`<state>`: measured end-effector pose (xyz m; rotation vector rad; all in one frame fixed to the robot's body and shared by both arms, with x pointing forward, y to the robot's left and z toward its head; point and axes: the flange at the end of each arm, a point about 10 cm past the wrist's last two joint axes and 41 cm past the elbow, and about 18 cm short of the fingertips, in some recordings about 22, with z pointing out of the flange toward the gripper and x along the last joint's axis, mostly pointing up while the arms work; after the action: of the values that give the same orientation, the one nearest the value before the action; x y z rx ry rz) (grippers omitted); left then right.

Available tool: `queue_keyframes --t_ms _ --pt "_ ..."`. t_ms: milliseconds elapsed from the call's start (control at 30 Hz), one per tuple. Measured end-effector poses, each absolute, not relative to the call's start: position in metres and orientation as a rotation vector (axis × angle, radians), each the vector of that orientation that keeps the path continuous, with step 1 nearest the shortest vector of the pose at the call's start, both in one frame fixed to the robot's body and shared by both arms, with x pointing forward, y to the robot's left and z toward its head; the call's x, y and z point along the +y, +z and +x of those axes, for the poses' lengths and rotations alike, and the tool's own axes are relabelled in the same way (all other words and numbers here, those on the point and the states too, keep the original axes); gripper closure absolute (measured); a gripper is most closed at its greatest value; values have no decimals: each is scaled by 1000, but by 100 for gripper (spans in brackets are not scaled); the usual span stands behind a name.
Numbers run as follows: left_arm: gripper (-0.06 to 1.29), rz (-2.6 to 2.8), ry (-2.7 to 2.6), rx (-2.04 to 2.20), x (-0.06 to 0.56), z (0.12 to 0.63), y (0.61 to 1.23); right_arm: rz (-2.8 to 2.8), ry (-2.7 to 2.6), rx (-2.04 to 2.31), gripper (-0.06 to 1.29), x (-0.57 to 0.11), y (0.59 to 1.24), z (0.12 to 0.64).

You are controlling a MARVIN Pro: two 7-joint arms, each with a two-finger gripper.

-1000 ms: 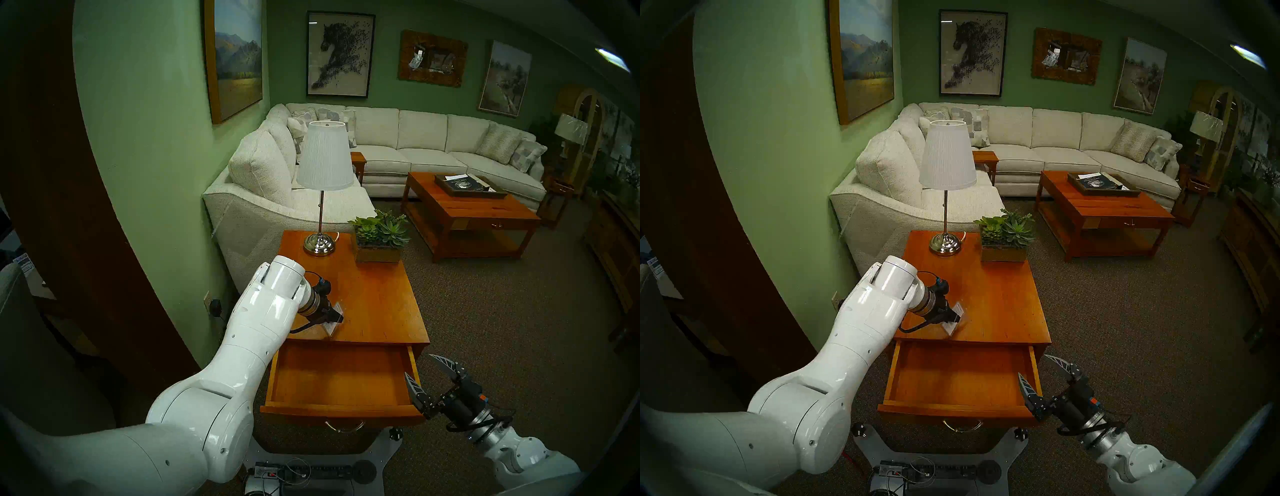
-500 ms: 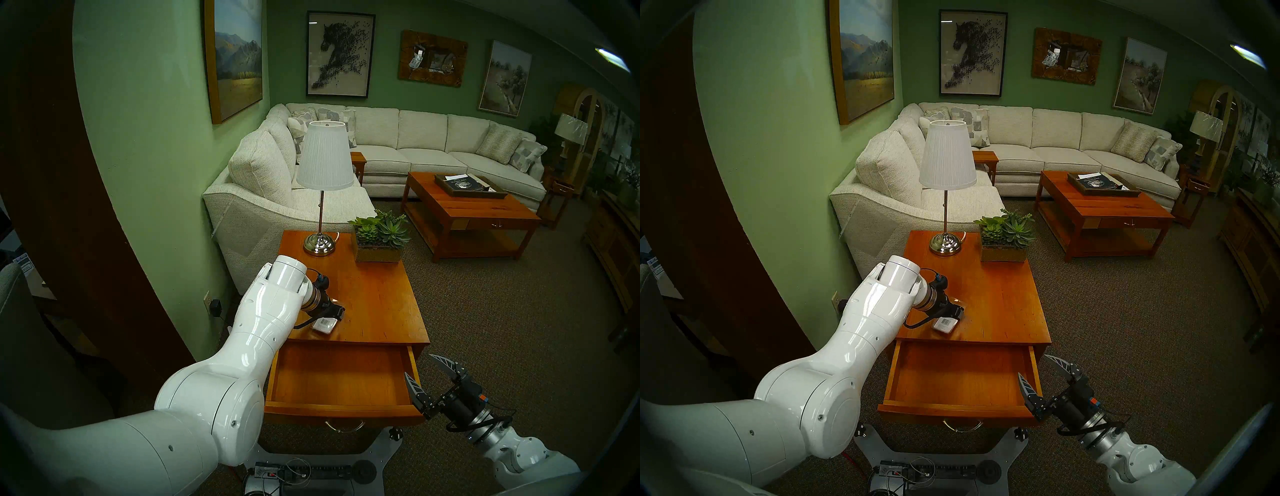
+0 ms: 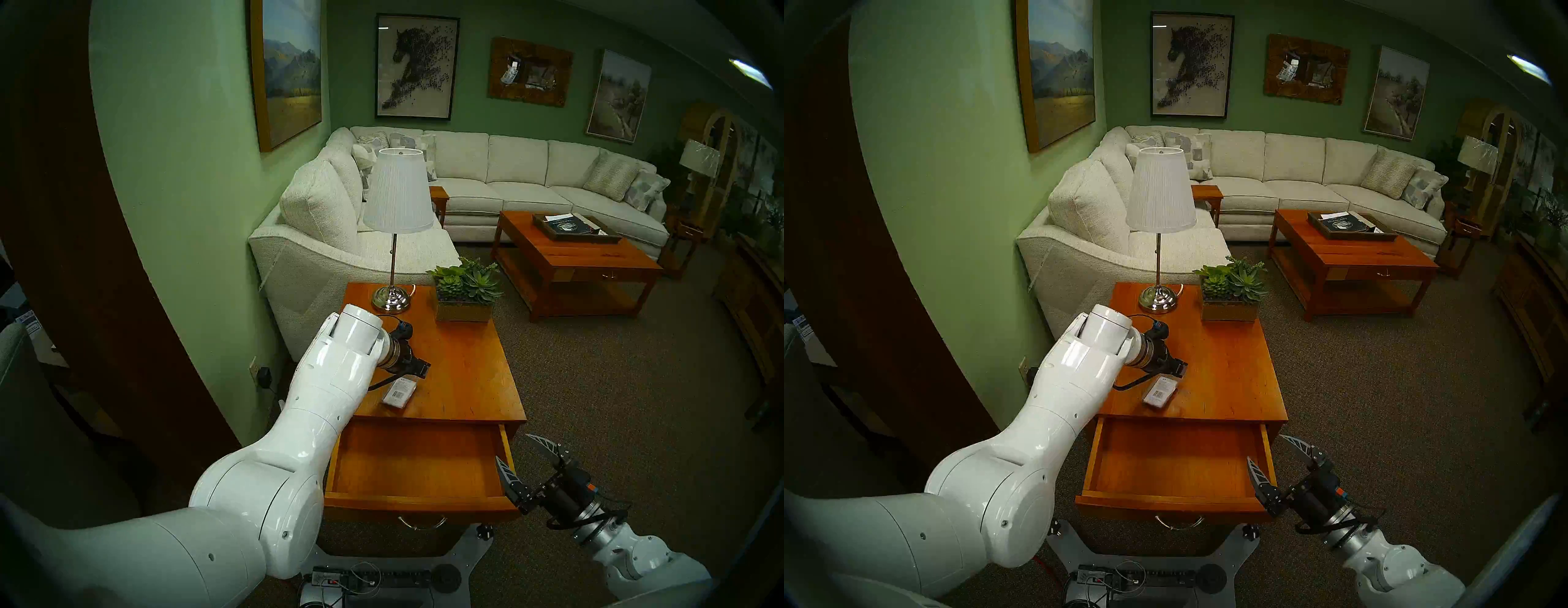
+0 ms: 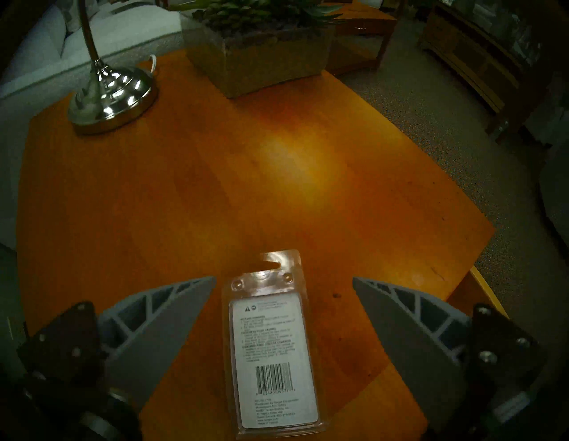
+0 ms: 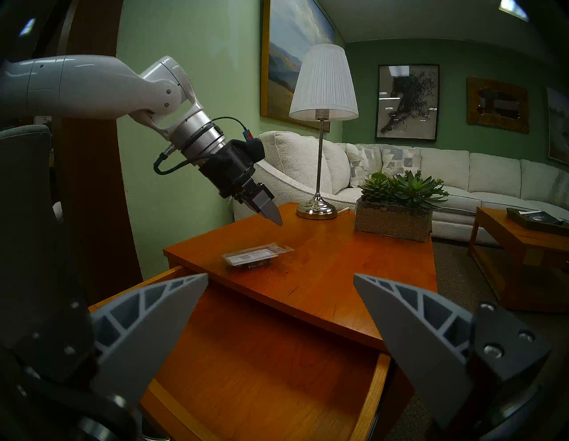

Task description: Open the drawer, take out the contents and close the drawer

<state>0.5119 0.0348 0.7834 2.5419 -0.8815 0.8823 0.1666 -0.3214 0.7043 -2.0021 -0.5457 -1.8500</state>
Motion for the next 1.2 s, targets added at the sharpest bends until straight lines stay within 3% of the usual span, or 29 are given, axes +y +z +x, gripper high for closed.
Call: queue_keyframes --t_ms 300,767,1200 --pt "5 2487 848 -975 45 489 773 -2006 -1847 -544 -1 -322 703 166" --pt "0 2452 927 -979 104 481 788 -2019 -1837 -541 -1 -323 700 164" --pt "0 2402 892 -1046 154 442 779 -2025 -1832 -538 -1 -324 698 163"
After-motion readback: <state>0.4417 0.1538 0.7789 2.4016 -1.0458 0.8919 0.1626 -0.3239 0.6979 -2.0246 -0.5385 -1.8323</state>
